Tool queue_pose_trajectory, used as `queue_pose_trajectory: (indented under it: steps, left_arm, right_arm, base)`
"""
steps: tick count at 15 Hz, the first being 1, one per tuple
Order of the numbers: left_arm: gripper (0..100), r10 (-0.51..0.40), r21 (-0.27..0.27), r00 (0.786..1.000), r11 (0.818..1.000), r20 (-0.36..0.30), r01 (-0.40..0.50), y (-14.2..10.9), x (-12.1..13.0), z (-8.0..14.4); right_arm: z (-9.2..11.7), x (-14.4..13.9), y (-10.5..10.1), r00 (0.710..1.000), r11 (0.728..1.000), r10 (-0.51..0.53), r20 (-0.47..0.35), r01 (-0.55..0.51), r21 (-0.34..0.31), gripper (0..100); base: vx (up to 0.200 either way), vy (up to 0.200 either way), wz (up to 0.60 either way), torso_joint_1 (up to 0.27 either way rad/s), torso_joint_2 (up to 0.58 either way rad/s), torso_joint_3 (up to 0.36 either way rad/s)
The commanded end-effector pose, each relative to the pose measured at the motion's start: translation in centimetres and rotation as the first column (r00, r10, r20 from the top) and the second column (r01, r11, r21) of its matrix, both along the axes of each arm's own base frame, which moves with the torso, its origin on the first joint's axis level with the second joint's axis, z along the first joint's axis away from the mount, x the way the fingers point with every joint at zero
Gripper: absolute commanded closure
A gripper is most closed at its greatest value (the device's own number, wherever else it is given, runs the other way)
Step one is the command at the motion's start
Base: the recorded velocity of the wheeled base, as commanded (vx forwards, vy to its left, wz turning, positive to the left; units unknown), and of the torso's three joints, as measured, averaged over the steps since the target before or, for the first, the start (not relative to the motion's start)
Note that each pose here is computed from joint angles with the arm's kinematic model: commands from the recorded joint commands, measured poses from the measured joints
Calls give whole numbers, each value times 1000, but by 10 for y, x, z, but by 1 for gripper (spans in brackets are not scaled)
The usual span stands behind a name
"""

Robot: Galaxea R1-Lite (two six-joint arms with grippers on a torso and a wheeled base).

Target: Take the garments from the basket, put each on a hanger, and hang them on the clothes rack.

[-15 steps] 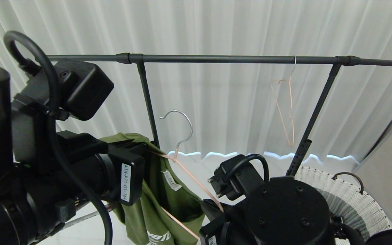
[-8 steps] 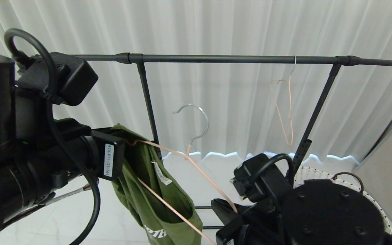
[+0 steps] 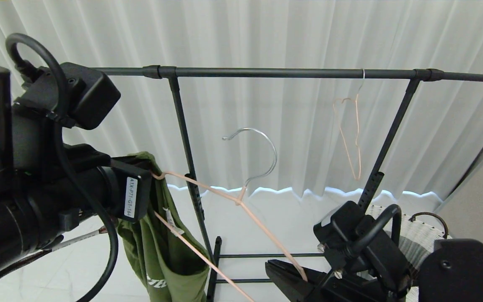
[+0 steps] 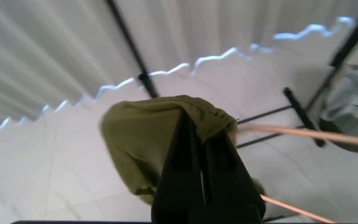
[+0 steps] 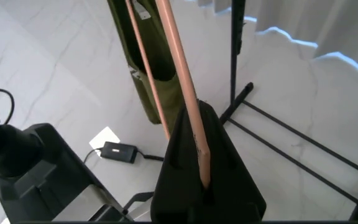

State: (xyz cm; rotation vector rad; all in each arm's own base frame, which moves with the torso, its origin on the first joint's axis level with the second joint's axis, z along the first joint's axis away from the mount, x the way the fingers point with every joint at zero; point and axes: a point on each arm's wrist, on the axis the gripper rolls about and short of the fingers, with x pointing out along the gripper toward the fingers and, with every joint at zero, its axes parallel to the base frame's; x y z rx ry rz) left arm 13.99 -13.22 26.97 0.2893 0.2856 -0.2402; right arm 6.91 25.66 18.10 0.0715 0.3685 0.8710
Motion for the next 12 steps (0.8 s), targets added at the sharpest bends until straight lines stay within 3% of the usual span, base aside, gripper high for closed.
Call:
queue_pose_trajectory:
  steps: [1,3,9,12]
  left_arm:
    - [100,-76,-20,997,997,16,76,-5,-14,5]
    - [100,-113,-26,993,993,20,114,-7,-21,6]
    - [100,-210,-42,977,977,25,211,-16,-36,7]
    - [100,-255,-85,967,963,18,255,-22,-45,8]
  right_arm:
    - [-6,2,7,1000,1000,13,-7,-13,-4,100]
    - [-9,3,12,999,999,47,-7,-47,0,100]
    - [-14,16,25,1000,1000,20,-9,-20,-16,100]
    - [-15,19,34,1000,1000,17,-5,-17,0,100]
  base:
    - [0,0,0,0,0,0]
    - [0,0,0,0,0,0]
    - [0,0,0,0,0,0]
    - [0,0,0,0,0,0]
